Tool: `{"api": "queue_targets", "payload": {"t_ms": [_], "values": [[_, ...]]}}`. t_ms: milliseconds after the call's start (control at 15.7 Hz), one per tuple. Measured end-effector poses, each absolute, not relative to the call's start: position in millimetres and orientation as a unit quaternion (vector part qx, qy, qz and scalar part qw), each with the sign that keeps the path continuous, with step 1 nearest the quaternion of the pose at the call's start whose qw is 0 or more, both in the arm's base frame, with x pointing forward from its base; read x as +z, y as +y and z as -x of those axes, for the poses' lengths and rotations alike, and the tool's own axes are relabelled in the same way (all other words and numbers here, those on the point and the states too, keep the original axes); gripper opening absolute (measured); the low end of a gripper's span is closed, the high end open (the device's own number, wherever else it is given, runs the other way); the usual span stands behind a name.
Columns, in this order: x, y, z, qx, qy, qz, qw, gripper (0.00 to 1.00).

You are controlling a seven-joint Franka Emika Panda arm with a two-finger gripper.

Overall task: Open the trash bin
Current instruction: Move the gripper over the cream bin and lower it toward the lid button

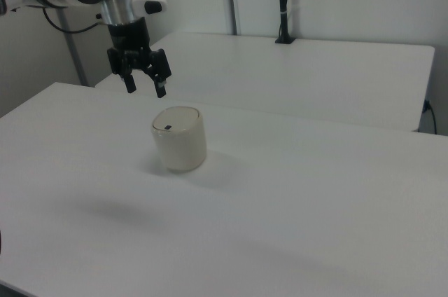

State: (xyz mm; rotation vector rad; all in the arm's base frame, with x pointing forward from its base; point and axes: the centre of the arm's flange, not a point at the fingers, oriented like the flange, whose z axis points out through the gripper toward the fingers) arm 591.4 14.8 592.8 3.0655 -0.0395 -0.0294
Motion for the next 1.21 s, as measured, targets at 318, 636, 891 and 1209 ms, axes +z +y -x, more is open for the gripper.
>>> {"api": "queue_targets", "payload": {"t_ms": [318, 636, 891, 1209], "values": [[590, 35, -586, -0.029, 0.015, -0.999, 0.039, 0.53], [587, 38, -586, -0.031, 0.025, -0.998, 0.039, 0.02], [579, 47, -592, -0.027, 0.033, -0.998, 0.039, 0.01], [555, 52, -624, 0.021, 0.036, -0.999, 0.030, 0.01]]}}
